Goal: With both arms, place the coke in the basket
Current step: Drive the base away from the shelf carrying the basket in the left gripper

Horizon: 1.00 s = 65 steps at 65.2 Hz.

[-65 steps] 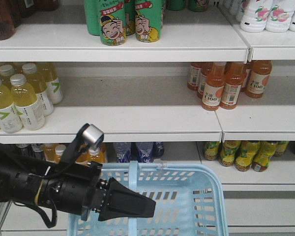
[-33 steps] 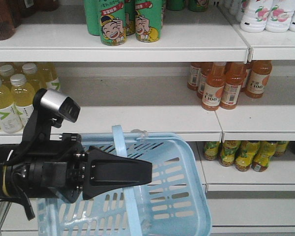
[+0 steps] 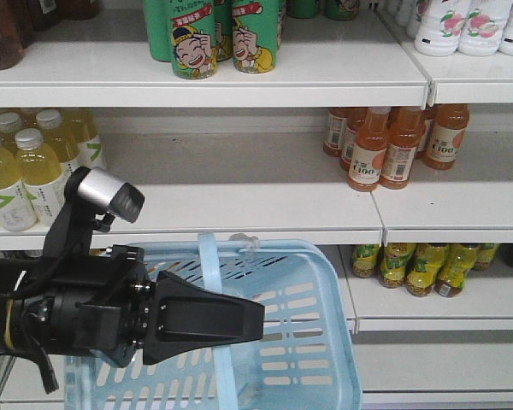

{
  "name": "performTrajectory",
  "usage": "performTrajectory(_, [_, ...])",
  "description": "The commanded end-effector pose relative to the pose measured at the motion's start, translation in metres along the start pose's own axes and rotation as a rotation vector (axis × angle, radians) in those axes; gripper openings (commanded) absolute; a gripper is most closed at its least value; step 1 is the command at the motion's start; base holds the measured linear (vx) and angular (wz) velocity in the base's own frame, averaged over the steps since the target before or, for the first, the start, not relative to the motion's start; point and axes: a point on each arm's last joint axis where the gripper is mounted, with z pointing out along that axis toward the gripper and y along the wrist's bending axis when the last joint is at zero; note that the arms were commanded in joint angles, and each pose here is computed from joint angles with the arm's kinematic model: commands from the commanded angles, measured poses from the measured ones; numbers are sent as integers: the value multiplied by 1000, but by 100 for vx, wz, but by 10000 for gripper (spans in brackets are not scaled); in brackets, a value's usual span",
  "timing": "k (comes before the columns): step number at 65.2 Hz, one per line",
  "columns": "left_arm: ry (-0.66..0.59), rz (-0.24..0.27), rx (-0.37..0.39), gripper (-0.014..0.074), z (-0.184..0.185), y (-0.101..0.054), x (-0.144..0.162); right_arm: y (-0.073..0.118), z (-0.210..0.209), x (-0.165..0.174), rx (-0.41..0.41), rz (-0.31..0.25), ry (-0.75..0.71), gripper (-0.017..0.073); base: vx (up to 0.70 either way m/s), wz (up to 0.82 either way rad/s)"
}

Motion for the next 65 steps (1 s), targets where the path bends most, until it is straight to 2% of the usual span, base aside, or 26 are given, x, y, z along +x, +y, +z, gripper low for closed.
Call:
performTrajectory(1, [23,32,235,-7,-4,-33,-1,2,-1,-3,-23,-18,-73,-5,-1,-4])
performTrajectory(33, [23,32,235,-7,-4,-33,-1,2,-1,-3,-23,-18,-73,-5,-4,-16])
performTrajectory(65, [23,32,235,-7,-4,-33,-1,2,-1,-3,-23,-18,-73,-5,-6,-36])
